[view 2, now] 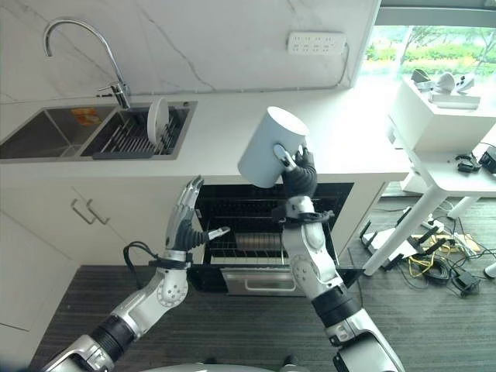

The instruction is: Place the dishes in the dishwasher.

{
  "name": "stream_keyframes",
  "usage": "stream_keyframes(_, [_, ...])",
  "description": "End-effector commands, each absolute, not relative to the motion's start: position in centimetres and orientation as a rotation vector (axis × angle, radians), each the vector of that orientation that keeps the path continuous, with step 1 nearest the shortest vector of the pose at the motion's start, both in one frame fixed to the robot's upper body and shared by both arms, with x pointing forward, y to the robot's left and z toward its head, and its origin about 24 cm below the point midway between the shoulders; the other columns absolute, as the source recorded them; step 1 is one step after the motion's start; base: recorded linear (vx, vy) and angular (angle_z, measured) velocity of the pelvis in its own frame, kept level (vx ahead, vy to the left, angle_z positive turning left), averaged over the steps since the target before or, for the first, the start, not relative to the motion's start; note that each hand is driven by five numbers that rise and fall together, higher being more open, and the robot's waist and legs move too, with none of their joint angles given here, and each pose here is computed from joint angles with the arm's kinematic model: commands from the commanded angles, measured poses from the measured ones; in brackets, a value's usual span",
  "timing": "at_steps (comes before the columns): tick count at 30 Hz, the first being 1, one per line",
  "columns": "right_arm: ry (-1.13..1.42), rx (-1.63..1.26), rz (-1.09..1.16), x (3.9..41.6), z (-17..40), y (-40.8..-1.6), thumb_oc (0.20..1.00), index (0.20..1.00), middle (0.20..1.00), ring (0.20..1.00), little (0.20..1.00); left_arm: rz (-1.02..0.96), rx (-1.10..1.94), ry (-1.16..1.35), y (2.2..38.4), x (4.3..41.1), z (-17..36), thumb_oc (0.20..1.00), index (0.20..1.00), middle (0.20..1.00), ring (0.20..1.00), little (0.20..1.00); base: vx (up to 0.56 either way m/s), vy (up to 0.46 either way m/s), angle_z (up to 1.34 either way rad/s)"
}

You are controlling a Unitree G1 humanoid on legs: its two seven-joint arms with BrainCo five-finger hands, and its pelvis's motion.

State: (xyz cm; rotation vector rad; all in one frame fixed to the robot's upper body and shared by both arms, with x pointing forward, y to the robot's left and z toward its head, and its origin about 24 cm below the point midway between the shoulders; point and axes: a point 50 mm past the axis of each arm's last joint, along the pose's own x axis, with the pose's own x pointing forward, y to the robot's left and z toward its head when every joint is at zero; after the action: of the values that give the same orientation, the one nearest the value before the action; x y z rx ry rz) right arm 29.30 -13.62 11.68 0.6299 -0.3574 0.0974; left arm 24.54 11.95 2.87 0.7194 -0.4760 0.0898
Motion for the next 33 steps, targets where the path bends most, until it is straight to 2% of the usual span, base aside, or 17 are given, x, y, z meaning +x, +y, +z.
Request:
stream_keyframes(1, [-0.585, 0.699, 0.191, 29.6, 16.3, -13.0, 0.2, 0.2, 0.2, 0.2, 0.2, 0.131, 0.712, -0.564, 12.6, 26.5, 5.1, 1.0, 1.0, 1.0, 1.0, 1.0, 0.0, 0.0, 0.0])
stream_keyframes(7, [-0.54, 0.599, 0.116, 30.0, 14.9, -14.6, 0.2, 0.2, 0.2, 0.2, 0.2, -0.062, 0.781, -0.442, 12.5, 26.4, 3.8, 1.0, 1.0, 1.0, 1.0, 1.0, 0.03, 0.005, 0.0])
stream_keyframes(11, [-0.457, 0.512, 0.109, 30.4, 13.4, -16.2, 0.2, 0.2, 0.2, 0.2, 0.2, -0.369, 0.981, -0.113, 12.5, 26.2, 0.1, 1.0, 1.0, 1.0, 1.0, 1.0, 0.04, 0.01, -0.02])
stream_keyframes(14, [-0.406, 0.453, 0.123, 31.1, 13.2, -16.8, 0.2, 0.2, 0.2, 0.2, 0.2, -0.45, 1.097, -0.001, 12.8, 26.4, -1.3, 1.0, 1.0, 1.0, 1.0, 1.0, 0.05, 0.021, -0.08])
stream_keyframes(19, [-0.364, 0.394, 0.165, 32.5, 14.2, -17.6, 0.2, 0.2, 0.2, 0.2, 0.2, -0.463, 1.226, 0.029, 14.3, 27.6, -0.6, 1.0, 1.0, 1.0, 1.0, 1.0, -0.05, 0.042, -0.1])
stream_keyframes(24, [-0.37, 0.29, 0.215, 34.6, 18.2, -18.8, 0.2, 0.2, 0.2, 0.2, 0.2, -0.483, 1.343, 0.04, 15.9, 29.8, 1.9, 1.0, 1.0, 1.0, 1.0, 1.0, -0.18, 0.038, -0.04])
stream_keyframes(27, [-0.3, 0.237, 0.236, 35.4, 18.3, -19.1, 0.2, 0.2, 0.2, 0.2, 0.2, -0.426, 1.373, 0.07, 17.5, 30.4, 3.0, 1.0, 1.0, 1.0, 1.0, 1.0, -0.02, -0.001, -0.01])
stream_keyframes(33, [-0.32, 0.103, 0.239, 36.4, 21.2, -20.2, 0.2, 0.2, 0.2, 0.2, 0.2, -0.376, 1.412, 0.034, 19.5, 31.1, 5.2, 1.0, 1.0, 1.0, 1.0, 1.0, -0.09, -0.007, -0.01])
